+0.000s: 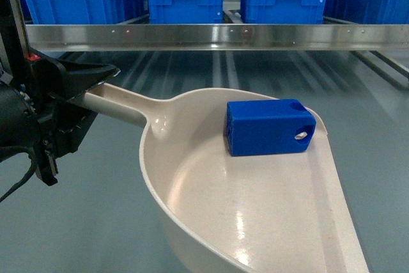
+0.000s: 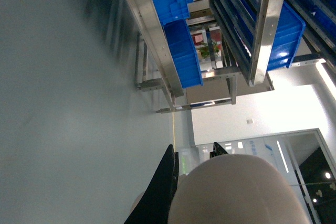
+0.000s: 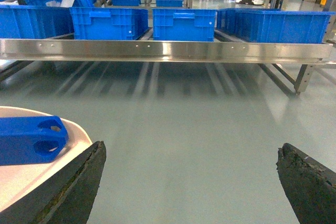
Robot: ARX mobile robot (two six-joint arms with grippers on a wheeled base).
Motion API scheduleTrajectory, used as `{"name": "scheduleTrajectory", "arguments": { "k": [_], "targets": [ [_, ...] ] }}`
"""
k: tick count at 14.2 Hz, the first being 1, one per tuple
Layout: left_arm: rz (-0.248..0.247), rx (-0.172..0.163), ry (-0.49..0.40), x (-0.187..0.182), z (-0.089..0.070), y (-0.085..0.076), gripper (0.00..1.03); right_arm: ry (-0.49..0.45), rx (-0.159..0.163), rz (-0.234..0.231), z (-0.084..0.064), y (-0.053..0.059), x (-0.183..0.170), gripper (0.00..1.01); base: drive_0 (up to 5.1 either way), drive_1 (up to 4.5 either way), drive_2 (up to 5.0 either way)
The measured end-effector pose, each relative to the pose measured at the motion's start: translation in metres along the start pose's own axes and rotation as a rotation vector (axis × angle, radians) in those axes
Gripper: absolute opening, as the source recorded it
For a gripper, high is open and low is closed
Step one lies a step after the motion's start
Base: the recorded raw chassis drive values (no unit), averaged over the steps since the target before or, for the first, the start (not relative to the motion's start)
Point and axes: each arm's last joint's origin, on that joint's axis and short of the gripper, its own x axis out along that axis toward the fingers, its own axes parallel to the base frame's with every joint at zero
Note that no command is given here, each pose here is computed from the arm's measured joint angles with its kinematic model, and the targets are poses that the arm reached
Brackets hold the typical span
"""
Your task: Place part in tray to right shelf
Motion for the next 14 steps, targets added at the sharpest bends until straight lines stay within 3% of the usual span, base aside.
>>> {"name": "scheduleTrajectory", "arguments": {
  "k": [14],
  "targets": [
    [-0.003,0.002,-0.002,-0.0002,0.0008,-0.0001,0.14,0.000,0.000,0.000,0.0000,0.0000,0.0000,0.98,0.0,0.79,-0.8]
  ]
}}
